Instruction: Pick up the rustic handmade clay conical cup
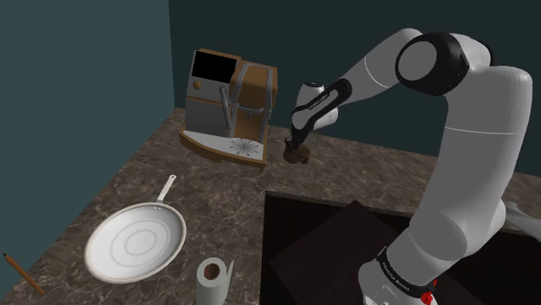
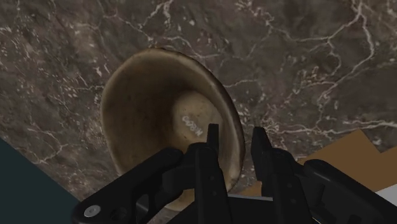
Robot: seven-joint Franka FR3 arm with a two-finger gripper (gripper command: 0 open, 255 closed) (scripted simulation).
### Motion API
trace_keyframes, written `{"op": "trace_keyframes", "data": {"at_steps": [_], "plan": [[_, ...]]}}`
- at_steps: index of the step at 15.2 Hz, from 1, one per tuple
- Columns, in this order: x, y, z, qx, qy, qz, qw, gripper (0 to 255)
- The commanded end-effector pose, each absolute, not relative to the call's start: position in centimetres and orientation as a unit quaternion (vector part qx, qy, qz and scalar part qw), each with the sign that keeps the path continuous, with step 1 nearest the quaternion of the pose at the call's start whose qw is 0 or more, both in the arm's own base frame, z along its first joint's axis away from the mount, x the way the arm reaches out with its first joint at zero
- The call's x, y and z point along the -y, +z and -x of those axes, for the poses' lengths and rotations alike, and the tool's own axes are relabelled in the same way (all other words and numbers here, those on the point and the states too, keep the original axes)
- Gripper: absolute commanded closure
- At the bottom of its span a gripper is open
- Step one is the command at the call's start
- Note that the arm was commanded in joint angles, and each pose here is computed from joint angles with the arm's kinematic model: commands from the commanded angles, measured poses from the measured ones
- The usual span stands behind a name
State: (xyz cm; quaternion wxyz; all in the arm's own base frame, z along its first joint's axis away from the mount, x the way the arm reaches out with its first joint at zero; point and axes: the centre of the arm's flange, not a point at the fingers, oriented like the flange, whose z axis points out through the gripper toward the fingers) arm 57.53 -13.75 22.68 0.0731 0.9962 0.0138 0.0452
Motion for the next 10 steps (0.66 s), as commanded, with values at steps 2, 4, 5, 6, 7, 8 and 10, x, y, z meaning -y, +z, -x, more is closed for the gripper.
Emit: {"op": "trace_keyframes", "data": {"at_steps": [2,4,5,6,7,8,10], "plan": [[13.8,24.2,-57.5,-0.014,0.046,-0.996,0.073,255],[13.8,25.3,-57.5,-0.014,0.046,-0.996,0.073,255],[13.8,25.8,-57.5,-0.014,0.046,-0.996,0.073,255],[13.8,26.3,-57.5,-0.014,0.046,-0.996,0.073,255],[13.8,26.9,-57.5,-0.014,0.046,-0.996,0.073,255],[13.8,27.4,-57.5,-0.014,0.046,-0.996,0.073,255],[13.8,27.5,-57.5,-0.014,0.046,-0.996,0.073,255]]}}
